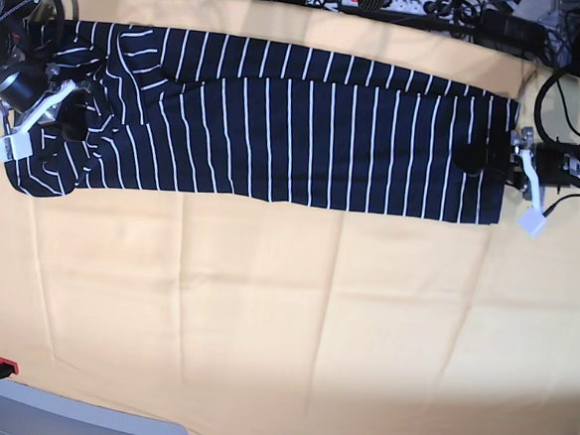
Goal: Fold the T-shirt properly
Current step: 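Grasp the strip's other end with the left gripper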
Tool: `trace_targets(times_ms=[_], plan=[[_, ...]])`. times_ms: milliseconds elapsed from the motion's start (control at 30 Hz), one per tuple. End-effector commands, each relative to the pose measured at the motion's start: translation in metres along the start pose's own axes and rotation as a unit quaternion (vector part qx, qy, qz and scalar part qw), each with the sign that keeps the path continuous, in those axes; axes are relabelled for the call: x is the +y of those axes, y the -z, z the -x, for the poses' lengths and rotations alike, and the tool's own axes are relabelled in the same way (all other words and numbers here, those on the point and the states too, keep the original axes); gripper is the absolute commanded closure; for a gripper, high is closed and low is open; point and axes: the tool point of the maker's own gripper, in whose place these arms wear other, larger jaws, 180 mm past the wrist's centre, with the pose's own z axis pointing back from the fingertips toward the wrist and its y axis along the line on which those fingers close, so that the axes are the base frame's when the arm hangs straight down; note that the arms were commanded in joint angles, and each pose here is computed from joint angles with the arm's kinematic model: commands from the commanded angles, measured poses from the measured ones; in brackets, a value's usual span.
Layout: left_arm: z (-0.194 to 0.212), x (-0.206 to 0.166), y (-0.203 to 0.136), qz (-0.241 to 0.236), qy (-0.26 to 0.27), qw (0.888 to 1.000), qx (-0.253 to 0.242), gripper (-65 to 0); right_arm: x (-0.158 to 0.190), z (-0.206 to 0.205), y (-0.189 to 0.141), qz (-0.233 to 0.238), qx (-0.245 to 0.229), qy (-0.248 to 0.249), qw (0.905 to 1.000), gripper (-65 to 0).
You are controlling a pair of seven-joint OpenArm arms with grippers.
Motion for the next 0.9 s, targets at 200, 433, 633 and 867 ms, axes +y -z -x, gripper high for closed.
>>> trace_targets(times_ms=[200, 433, 633, 867], plan=[[-0.002, 0.014, -0.01, -0.047, 0.02, 0.999, 0.008, 0.0, 0.006, -0.025, -0.006, -0.023, -0.047, -0.004, 0.9986, -4.7], [-0.007, 0.04, -0.032, -0.123, 0.04, 0.992, 0.009, 0.0, 0.013, -0.033, -0.008, -0.037, -0.063, -0.003, 0.9973, -27.9], [-0.01, 0.053, -0.072, -0.174, 0.051, 0.983, 0.029, 0.0, 0.013, -0.034, -0.009, -0.036, -0.064, -0.006, 0.9973, -27.9], [-0.018, 0.036, -0.105, -0.152, 0.041, 0.987, 0.033, 0.0, 0.013, -0.034, -0.009, -0.036, -0.064, -0.006, 0.9972, -27.9]])
